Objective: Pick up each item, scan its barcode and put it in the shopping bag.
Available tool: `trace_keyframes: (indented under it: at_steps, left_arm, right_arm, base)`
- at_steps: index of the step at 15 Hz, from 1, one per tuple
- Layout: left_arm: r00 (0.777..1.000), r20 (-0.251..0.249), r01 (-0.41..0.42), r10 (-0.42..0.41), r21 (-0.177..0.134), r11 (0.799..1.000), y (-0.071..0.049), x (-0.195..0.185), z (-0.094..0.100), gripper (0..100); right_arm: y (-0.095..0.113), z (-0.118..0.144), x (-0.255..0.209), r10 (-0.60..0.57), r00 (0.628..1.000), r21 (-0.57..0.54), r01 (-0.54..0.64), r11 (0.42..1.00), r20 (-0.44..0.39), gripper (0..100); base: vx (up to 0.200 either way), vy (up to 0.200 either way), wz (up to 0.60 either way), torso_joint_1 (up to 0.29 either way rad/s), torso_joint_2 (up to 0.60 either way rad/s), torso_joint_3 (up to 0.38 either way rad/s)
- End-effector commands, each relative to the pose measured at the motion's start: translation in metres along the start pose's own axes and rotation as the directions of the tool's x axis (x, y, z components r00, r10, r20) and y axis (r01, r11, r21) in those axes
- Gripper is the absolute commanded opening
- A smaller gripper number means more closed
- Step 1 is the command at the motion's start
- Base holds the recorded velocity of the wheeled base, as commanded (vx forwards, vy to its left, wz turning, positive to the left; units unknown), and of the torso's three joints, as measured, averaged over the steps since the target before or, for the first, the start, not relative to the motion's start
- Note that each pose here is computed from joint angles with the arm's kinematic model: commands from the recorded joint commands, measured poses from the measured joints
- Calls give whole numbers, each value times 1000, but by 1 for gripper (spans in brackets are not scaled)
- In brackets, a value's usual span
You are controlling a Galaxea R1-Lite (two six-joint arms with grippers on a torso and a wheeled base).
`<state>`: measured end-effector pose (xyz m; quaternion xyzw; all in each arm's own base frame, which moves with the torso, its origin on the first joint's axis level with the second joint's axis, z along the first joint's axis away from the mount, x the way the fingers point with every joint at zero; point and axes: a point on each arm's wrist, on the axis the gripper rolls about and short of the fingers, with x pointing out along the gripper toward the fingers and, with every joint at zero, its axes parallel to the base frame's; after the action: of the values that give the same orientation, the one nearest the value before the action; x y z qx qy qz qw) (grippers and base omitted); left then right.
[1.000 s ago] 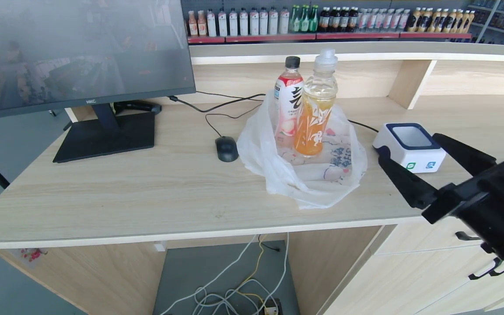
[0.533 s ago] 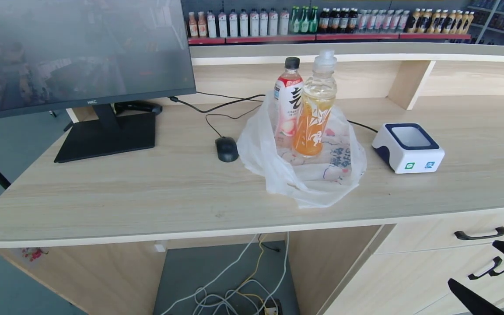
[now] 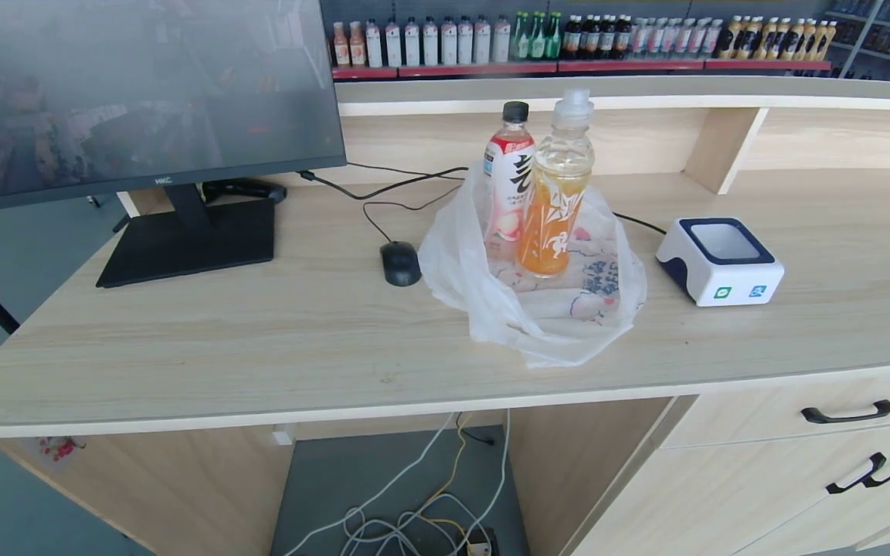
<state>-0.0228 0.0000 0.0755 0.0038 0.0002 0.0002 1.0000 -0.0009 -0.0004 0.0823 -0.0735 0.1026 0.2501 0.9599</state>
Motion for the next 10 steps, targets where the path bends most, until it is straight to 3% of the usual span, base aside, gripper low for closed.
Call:
trace_keyframes:
  at_steps: [1, 4, 7, 10]
  left_arm:
    - [1000, 0, 0, 0, 0, 1000, 0, 0, 0, 100]
    - [1000, 0, 0, 0, 2, 1000, 0, 0, 0, 100]
    - [1000, 0, 0, 0, 2, 1000, 0, 0, 0, 100]
    - [1000, 0, -1, 1, 3, 1000, 0, 0, 0, 100]
  right_arm:
    - [2, -6, -9, -60, 995, 47, 56, 997, 83, 100]
    - [4, -6, -8, -248, 967, 84, 243, 966, 54, 100]
    - [10, -7, -12, -523, 849, 164, 506, 847, 82, 100]
    - [12, -10, -16, -464, 872, 117, 450, 886, 157, 100]
  base:
    - [0, 0, 0, 0, 0, 0]
    - [0, 0, 0, 0, 0, 0]
    - [0, 0, 0, 0, 0, 0]
    - [0, 0, 0, 0, 0, 0]
